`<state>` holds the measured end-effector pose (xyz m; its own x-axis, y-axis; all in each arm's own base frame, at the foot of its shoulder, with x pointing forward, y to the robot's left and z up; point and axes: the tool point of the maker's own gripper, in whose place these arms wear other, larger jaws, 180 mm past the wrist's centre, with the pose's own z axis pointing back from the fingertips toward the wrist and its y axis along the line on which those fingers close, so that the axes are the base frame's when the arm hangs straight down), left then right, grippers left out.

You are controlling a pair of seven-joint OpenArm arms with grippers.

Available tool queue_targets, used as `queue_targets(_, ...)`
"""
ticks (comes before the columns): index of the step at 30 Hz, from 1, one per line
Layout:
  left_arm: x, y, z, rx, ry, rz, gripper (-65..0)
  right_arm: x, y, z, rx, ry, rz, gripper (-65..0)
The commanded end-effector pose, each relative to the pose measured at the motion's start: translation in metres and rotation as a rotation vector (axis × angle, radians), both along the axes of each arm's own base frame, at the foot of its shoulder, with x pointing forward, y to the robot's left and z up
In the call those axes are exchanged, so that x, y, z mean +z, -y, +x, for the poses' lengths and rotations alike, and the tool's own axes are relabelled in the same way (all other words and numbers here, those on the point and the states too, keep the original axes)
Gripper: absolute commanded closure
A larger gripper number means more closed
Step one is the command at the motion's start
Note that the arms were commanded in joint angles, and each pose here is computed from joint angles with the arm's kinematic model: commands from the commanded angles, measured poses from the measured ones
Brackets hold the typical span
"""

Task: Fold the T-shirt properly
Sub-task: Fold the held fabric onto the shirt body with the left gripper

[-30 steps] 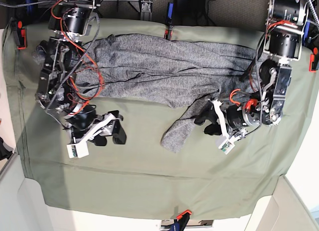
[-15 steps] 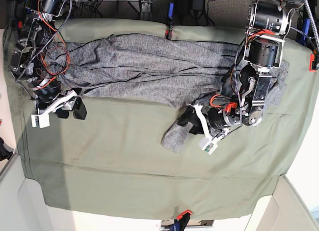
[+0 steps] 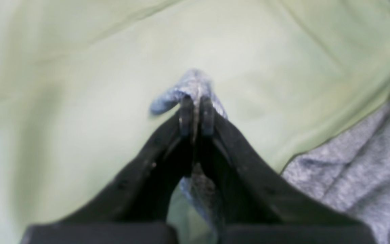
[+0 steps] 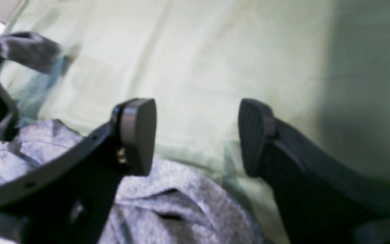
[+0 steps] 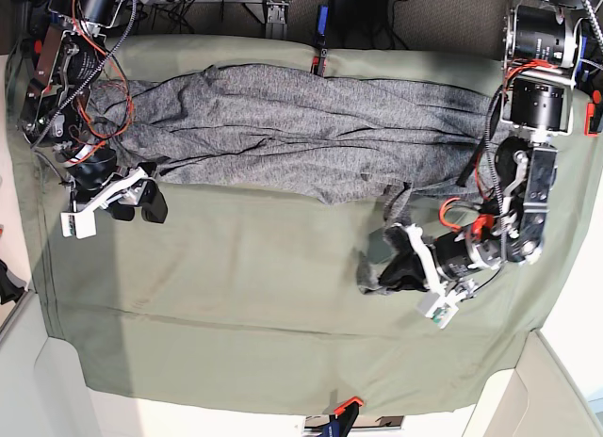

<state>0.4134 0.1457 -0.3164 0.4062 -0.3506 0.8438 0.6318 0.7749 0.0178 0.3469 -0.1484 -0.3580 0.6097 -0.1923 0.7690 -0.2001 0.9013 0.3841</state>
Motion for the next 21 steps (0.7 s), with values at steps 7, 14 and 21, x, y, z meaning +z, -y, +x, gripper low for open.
queue_targets(7, 0.010, -0.046, -0.050, 0.011, -0.011, 0.123, 0.0, 0.021, 0.002, 0.012, -0.006, 0.078, 0.011, -38.0)
queue_targets(14, 0.017, -0.100, -0.099, 0.184, -0.025, 0.058, 0.0, 0.021, 0.002, 0.013, -0.008, 0.084, 0.012, -38.0)
queue_targets(21, -0.003, -0.128, -0.132, 0.261, -0.099, 0.080, 0.0, 0.022, 0.002, 0.013, -0.008, 0.085, 0.014, -38.0)
